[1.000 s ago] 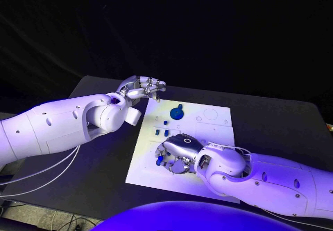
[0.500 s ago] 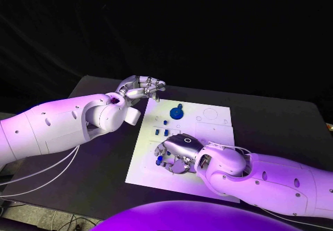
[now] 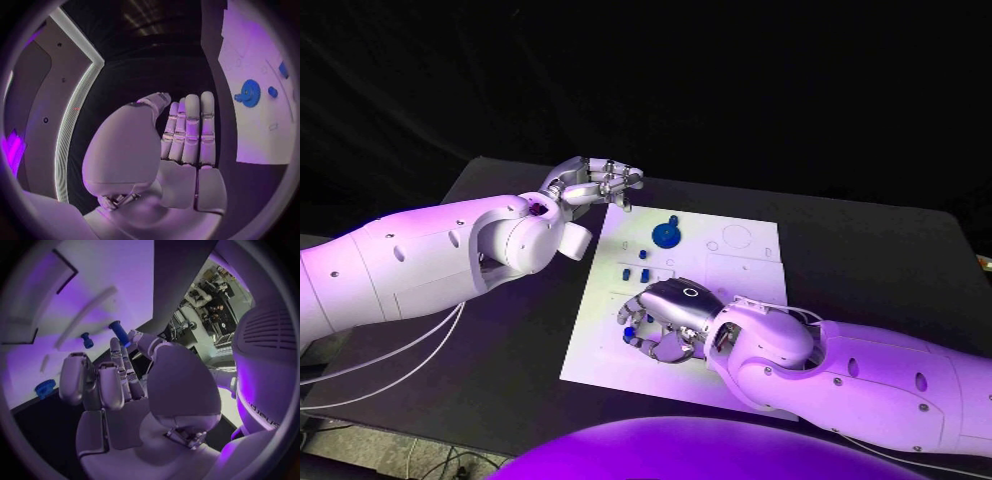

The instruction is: Assemble the parts on the task board

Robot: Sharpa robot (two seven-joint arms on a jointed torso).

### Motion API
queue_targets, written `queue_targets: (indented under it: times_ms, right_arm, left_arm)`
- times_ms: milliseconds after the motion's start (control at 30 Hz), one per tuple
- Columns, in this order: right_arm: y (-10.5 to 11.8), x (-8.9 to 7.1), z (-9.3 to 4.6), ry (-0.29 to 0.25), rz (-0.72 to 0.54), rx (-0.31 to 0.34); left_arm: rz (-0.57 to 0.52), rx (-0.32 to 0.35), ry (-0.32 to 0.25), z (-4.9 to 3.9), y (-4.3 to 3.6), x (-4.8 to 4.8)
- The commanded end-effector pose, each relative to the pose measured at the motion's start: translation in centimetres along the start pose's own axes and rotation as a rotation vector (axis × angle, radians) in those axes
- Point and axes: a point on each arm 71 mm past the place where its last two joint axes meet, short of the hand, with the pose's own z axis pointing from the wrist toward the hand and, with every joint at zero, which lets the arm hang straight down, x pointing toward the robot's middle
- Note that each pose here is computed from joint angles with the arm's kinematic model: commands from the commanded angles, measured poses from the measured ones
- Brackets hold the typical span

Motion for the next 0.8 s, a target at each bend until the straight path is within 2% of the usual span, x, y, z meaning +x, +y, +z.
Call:
queue_targets:
  times_ms: [33,333,533,667,800]
  right_arm:
    - [0.1,0.0,-0.1,-0.006,0.01,-0.008]
    - [-0.5,-0.2,-0.5,-0.019,0.004,0.011]
    - [-1.3,-0.7,-1.5,-0.048,-0.003,0.033]
    - [-2.0,-1.9,-2.5,-0.09,0.014,0.05]
    - [-4.3,-4.4,-4.4,-0.168,0.147,0.12]
  left_arm:
    - [-0.004,0.005,0.017,0.03,-0.07,0.21]
    - [-0.003,0.003,0.014,-0.03,-0.07,0.1]
    - [-0.003,0.003,0.014,-0.03,-0.07,0.09]
    - [-0.003,0.003,0.014,-0.05,-0.07,0.06]
    - [-0.003,0.003,0.012,-0.13,-0.08,-0.08]
